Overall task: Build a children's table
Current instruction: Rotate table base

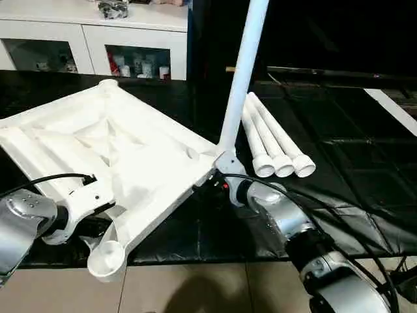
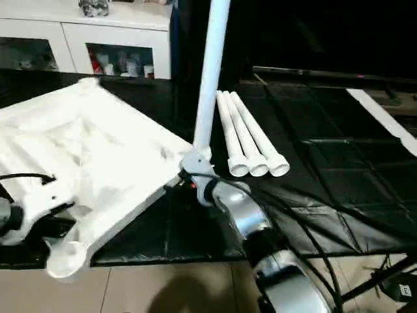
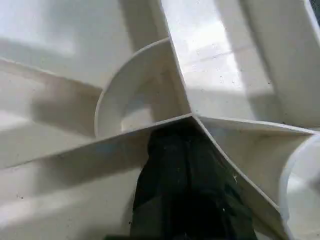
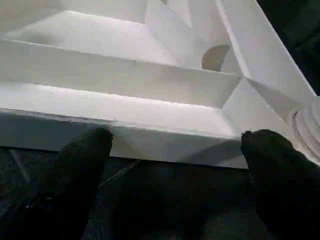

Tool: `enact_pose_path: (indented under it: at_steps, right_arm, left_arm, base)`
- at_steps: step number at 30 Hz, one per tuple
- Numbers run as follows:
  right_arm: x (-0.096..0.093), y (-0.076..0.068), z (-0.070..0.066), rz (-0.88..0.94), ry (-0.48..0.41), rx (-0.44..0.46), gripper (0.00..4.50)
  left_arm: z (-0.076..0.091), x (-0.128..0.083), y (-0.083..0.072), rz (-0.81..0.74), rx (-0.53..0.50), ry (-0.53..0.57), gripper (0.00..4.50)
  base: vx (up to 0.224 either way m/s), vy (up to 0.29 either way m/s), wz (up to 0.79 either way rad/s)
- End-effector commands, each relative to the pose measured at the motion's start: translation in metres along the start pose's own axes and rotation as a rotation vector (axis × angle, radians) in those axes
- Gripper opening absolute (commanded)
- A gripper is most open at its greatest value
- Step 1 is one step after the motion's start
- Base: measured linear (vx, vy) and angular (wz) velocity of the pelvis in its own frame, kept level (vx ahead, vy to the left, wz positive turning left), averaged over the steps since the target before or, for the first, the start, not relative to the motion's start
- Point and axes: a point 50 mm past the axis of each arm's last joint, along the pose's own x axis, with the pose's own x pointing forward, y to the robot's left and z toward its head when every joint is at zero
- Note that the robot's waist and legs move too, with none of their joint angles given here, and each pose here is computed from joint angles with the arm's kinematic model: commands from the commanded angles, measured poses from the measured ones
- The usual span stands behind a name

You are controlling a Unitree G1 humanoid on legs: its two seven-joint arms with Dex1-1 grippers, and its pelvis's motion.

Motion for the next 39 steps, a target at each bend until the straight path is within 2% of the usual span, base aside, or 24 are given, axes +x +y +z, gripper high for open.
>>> enact_pose_path:
  at_steps: [1,5,9,10,14,19,21,24,26,30,31,32,34,39]
  right_arm:
    - [0.008,0.009,0.0,0.033,0.009,-0.001,4.5]
    - [0.014,0.01,0.002,0.03,0.004,-0.008,4.5]
    - [0.025,0.017,0.011,0.037,-0.021,-0.012,4.5]
    - [0.025,0.017,0.011,0.037,-0.021,-0.012,4.5]
    - [0.031,0.024,0.019,0.053,-0.045,-0.025,4.5]
    - [0.032,0.026,0.02,0.087,-0.061,-0.052,4.5]
    - [0.031,0.023,0.019,0.064,-0.06,-0.057,4.5]
    - [0.026,0.01,0.02,-0.015,-0.067,-0.046,4.5]
    - [0.023,0.003,0.021,-0.047,-0.08,-0.037,4.5]
    - [0.012,-0.017,0.023,-0.148,-0.12,-0.016,4.5]
    - [0.011,-0.018,0.023,-0.151,-0.121,-0.016,4.5]
    - [0.001,-0.03,0.025,-0.195,-0.172,0.003,4.5]
    - [-0.008,-0.039,0.028,-0.251,-0.227,-0.02,4.5]
    - [-0.029,-0.052,0.039,-0.358,-0.384,0.041,4.5]
  left_arm:
    - [0.012,0.012,-0.012,-0.091,0.022,-0.063,0.1]
    - [0.022,0.016,-0.015,-0.108,0.026,-0.122,0.1]
    - [0.042,0.029,-0.024,-0.155,0.047,-0.212,0.1]
    - [0.042,0.029,-0.024,-0.155,0.047,-0.212,0.1]
    - [0.058,0.043,-0.018,-0.095,0.053,-0.263,0.1]
    - [0.075,0.06,-0.008,-0.007,0.022,-0.316,0.1]
    - [0.08,0.065,0.002,0.073,0.013,-0.331,0.1]
    - [0.089,0.072,0.026,0.251,0.038,-0.34,0.1]
    - [0.093,0.073,0.032,0.301,0.04,-0.355,0.1]
    - [0.108,0.071,0.032,0.28,-0.009,-0.457,0.1]
    - [0.108,0.071,0.032,0.279,-0.011,-0.459,0.1]
    - [0.113,0.07,0.029,0.261,-0.026,-0.508,0.1]
    - [0.115,0.069,0.028,0.268,-0.033,-0.544,0.1]
    - [0.119,0.056,0.028,0.313,-0.06,-0.687,0.1]
  base:
    - [0.0,0.0,0.0]
    - [0.0,0.0,0.0]
    - [0.0,0.0,0.0]
    - [0.0,0.0,0.0]
    - [0.0,0.0,0.0]
    - [0.0,0.0,0.0]
    - [0.0,0.0,0.0]
    - [0.0,0.0,0.0]
    - [0.0,0.0,0.0]
    - [0.0,0.0,0.0]
    - [0.0,0.0,0.0]
    - [0.0,0.0,0.0]
    - [0.0,0.0,0.0]
    - [0.0,0.0,0.0]
